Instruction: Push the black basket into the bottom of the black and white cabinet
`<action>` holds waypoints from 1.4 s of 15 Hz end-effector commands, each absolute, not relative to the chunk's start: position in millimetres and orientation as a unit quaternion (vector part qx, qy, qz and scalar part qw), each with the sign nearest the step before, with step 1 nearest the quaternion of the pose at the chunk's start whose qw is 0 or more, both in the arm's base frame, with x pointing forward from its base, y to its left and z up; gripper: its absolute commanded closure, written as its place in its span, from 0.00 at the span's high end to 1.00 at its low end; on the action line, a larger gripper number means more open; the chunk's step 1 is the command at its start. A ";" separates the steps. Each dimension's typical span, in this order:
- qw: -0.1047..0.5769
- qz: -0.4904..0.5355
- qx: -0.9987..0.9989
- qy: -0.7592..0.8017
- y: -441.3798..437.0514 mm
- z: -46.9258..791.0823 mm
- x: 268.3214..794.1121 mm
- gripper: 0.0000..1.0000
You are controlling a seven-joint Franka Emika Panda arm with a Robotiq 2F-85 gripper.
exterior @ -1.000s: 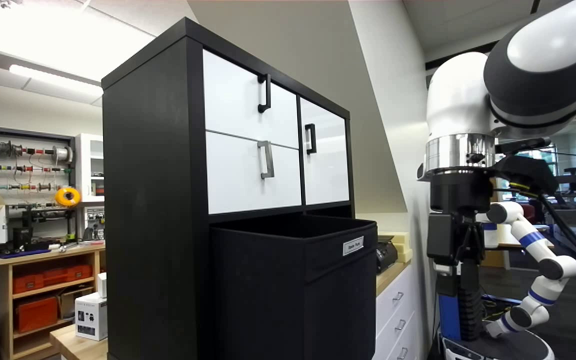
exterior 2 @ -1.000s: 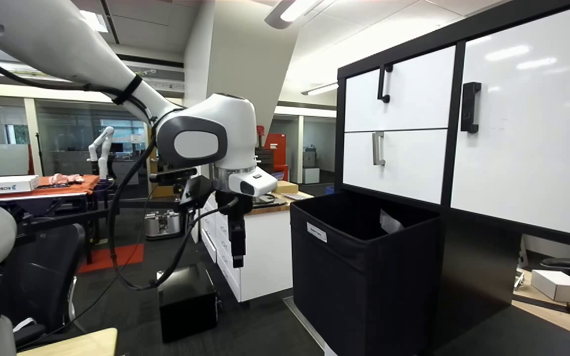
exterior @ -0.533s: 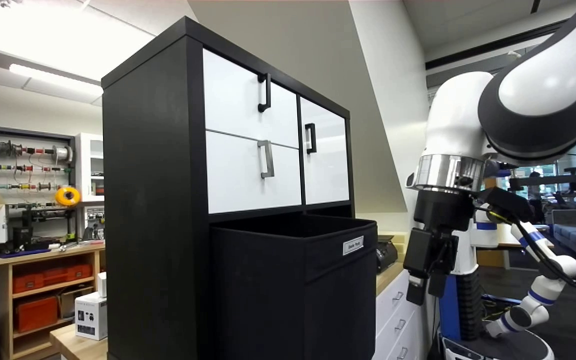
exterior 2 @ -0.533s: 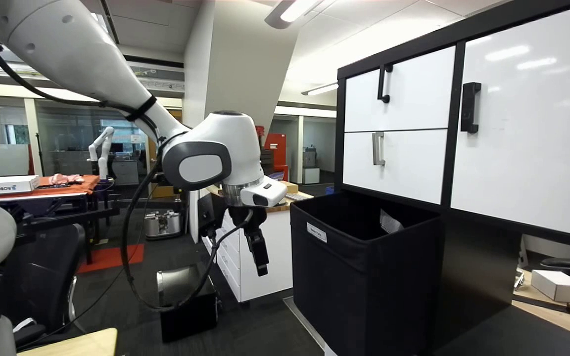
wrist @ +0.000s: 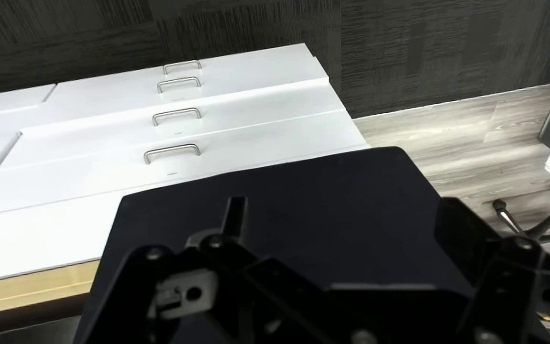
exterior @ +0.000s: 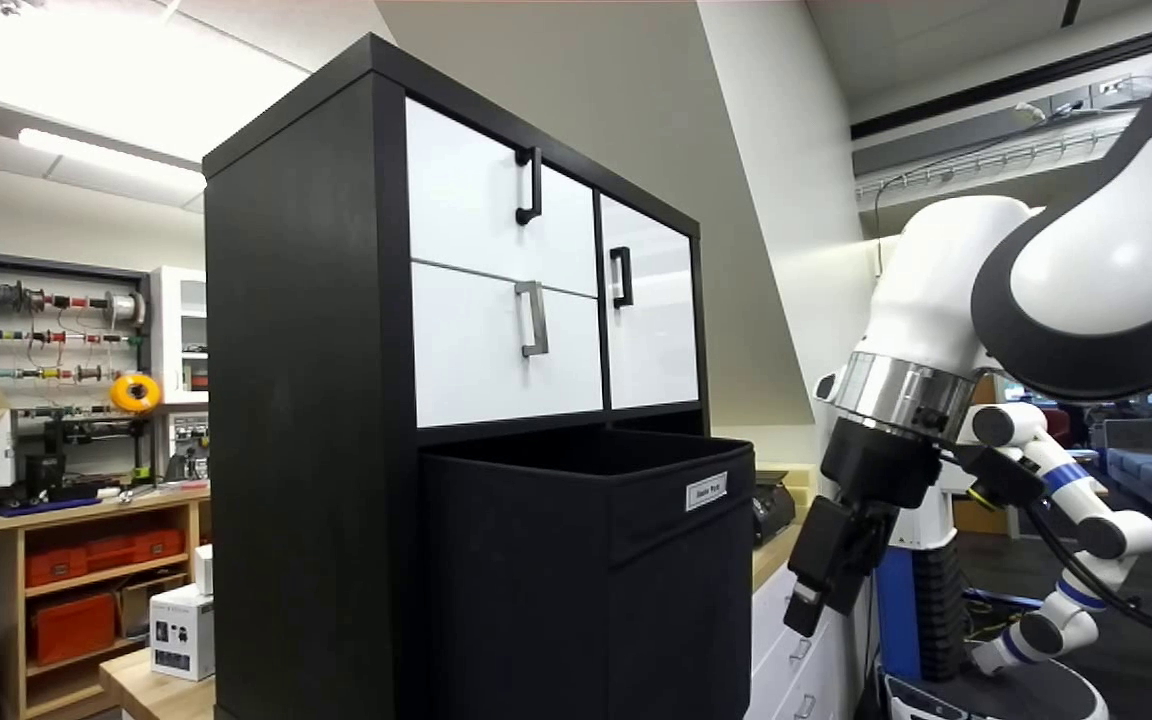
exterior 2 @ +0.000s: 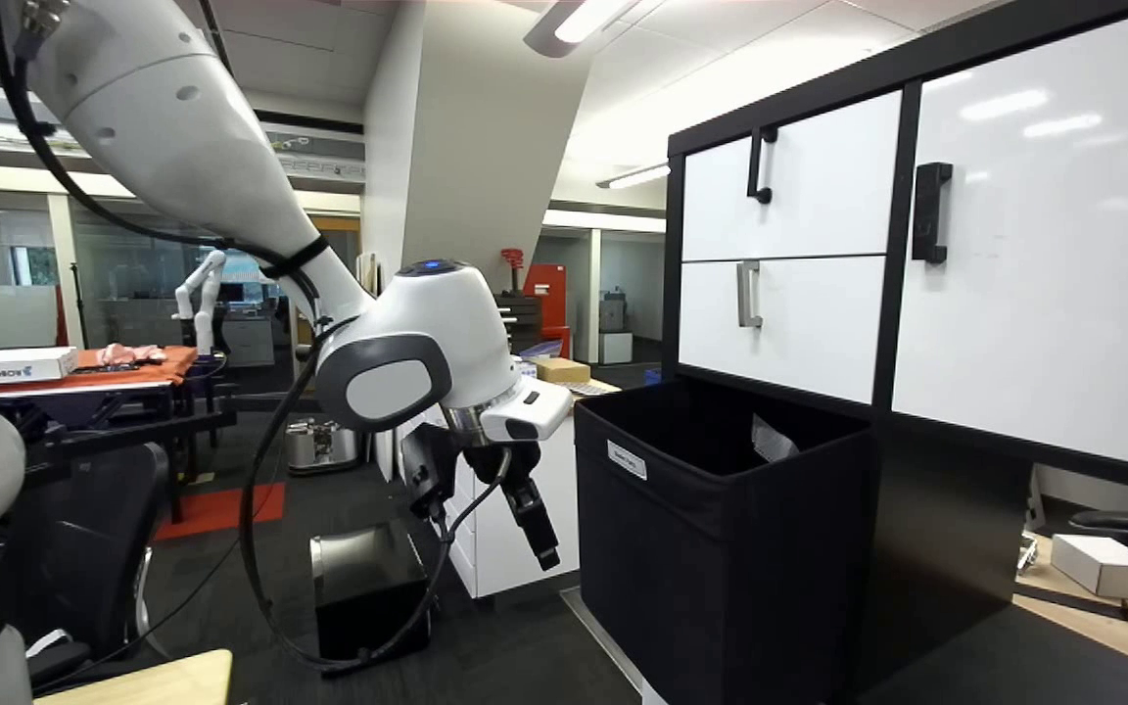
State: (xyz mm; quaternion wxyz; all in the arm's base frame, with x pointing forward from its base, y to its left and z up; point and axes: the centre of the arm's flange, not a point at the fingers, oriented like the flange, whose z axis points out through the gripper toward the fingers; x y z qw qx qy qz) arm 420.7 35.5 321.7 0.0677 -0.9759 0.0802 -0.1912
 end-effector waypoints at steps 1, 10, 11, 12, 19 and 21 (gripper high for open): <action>0.070 -0.213 -0.972 0.075 32.4 297.6 433.4 1.00; 0.048 -0.261 -0.961 0.078 25.1 284.7 447.0 0.34; 0.048 -0.268 -0.959 0.081 23.9 284.7 451.3 0.26; 0.046 -0.275 -0.957 0.084 23.2 285.0 455.3 0.20; 0.034 -0.315 -0.946 0.072 18.9 286.4 496.9 0.00; 0.028 -0.323 -0.944 0.065 17.3 285.3 508.0 0.01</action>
